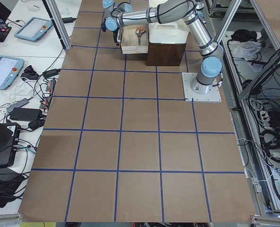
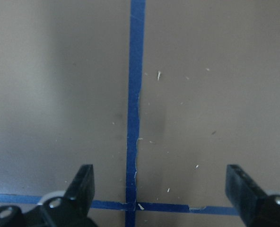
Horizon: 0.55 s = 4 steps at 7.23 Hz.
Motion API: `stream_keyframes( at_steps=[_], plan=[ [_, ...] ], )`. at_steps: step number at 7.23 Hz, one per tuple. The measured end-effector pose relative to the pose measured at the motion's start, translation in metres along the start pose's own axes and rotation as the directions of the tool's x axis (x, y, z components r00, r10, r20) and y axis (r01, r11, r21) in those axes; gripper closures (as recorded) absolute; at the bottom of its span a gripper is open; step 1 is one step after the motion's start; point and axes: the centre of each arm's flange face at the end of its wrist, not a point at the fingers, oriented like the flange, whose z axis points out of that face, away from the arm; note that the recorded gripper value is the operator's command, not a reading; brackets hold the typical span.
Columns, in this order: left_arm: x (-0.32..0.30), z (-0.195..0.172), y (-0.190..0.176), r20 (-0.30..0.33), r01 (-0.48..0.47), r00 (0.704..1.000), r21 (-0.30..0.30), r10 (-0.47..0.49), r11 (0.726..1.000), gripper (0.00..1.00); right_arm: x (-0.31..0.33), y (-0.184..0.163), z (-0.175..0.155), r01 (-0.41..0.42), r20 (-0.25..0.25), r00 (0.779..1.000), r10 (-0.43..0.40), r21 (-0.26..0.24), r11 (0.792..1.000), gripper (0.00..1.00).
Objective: Put scissors in drawer and close it
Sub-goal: 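Push the drawer closed with the left gripper, away from the robot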
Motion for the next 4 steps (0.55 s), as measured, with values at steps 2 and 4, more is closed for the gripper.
stream_keyframes(
  at_steps=[2, 4],
  plan=[
    [-0.001, -0.016, 0.010, -0.009, -0.002, 1.000, -0.018, 0.002, 1.000, 0.00, 0.000, 0.000, 0.001, 0.001, 0.000, 1.000, -0.001, -0.003, 1.000, 0.00],
    [-0.005, -0.033, 0.022, -0.003, -0.004, 1.000, -0.048, 0.004, 0.999, 0.00, 0.000, -0.001, 0.001, 0.003, -0.002, 1.000, -0.003, -0.004, 1.000, 0.00]
  ],
)
